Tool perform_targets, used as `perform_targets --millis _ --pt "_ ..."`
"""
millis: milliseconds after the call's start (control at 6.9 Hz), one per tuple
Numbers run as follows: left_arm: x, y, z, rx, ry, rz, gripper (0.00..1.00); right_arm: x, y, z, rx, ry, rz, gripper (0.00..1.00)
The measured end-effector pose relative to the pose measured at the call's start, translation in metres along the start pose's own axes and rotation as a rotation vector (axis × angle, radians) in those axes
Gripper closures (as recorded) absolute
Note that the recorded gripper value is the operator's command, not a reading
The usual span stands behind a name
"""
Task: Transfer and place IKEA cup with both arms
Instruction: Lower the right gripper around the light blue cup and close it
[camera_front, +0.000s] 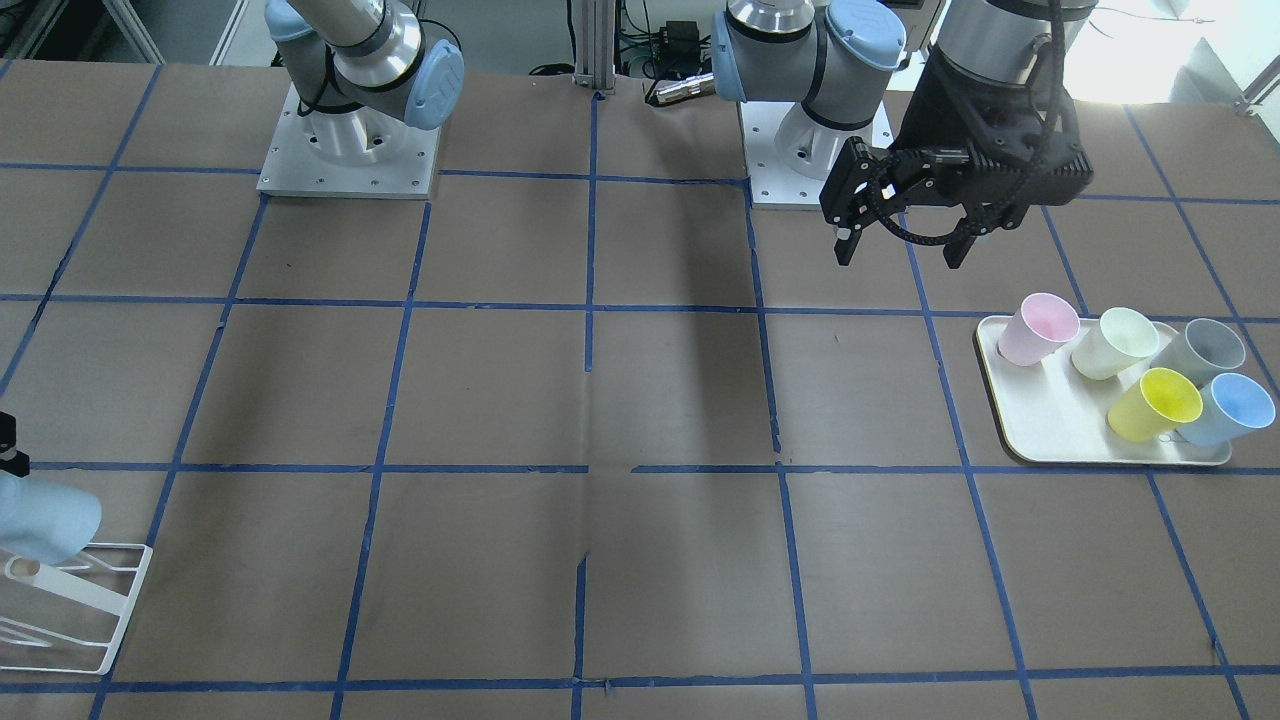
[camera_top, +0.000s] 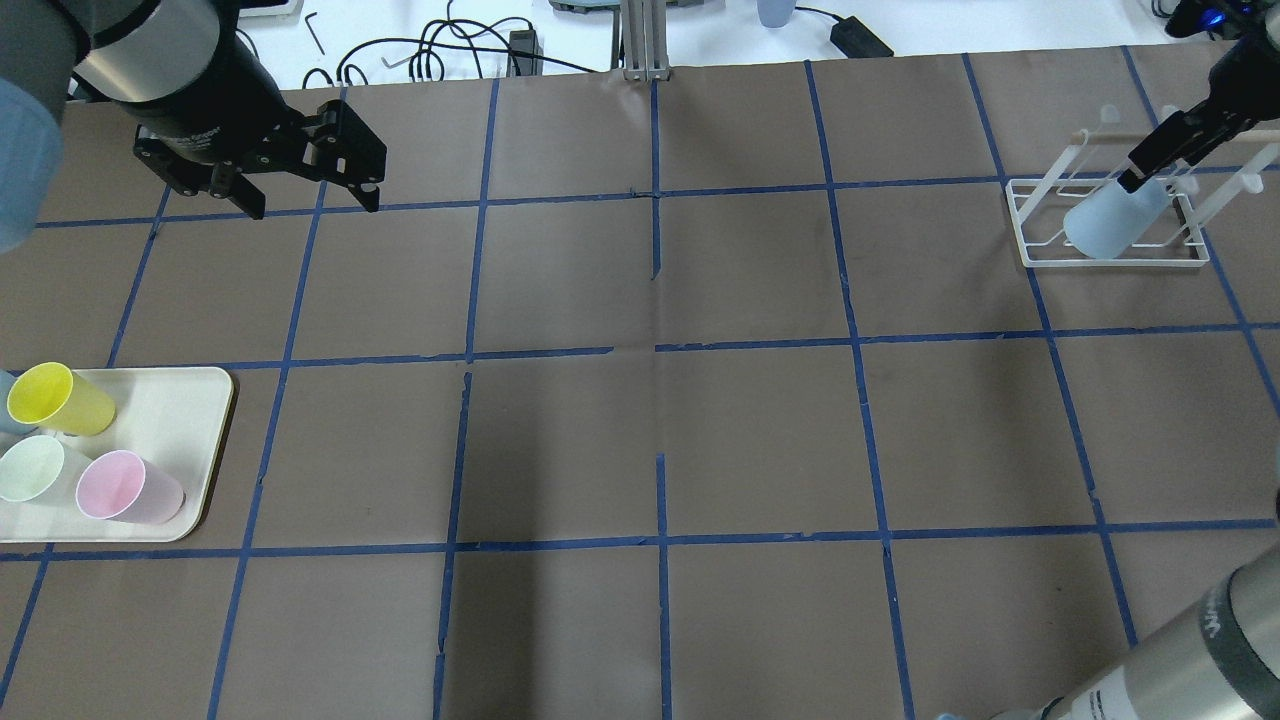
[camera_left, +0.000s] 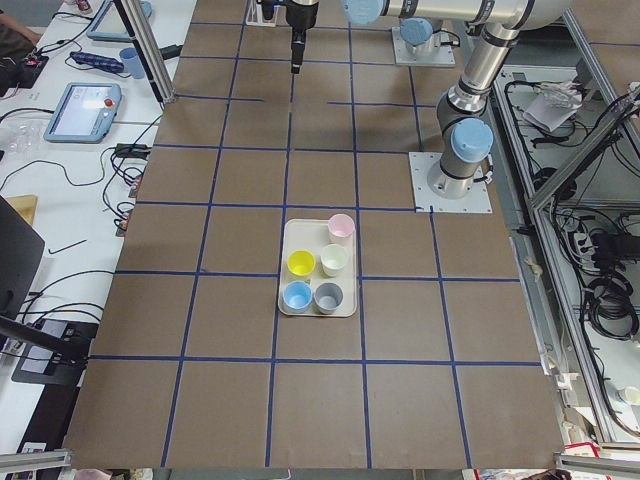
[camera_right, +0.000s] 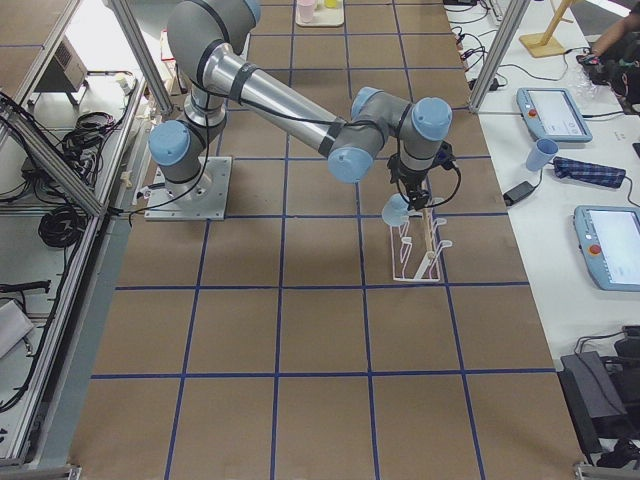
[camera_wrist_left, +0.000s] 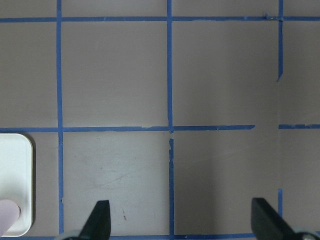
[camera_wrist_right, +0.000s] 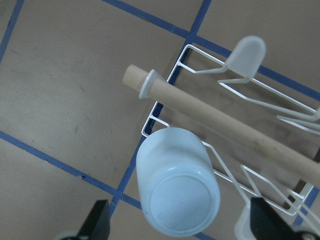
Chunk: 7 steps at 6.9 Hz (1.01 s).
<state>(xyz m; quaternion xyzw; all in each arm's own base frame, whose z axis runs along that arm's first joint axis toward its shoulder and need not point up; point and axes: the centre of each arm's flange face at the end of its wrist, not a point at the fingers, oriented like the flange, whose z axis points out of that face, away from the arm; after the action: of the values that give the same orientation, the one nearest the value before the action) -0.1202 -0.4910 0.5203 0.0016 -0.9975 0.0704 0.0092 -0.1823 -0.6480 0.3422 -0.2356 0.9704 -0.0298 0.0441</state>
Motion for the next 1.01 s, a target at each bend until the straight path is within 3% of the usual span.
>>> perform_targets --millis 434,1014 --pt "0.000 0.000 0.000 0.000 0.000 0.000 0.00 -0.003 0.004 0.024 0.003 -0.002 -0.068 0.00" --pt "0.000 0.000 0.000 -0.002 0.000 0.000 0.00 -0.005 0.008 0.040 0.000 -0.007 -0.083 0.04"
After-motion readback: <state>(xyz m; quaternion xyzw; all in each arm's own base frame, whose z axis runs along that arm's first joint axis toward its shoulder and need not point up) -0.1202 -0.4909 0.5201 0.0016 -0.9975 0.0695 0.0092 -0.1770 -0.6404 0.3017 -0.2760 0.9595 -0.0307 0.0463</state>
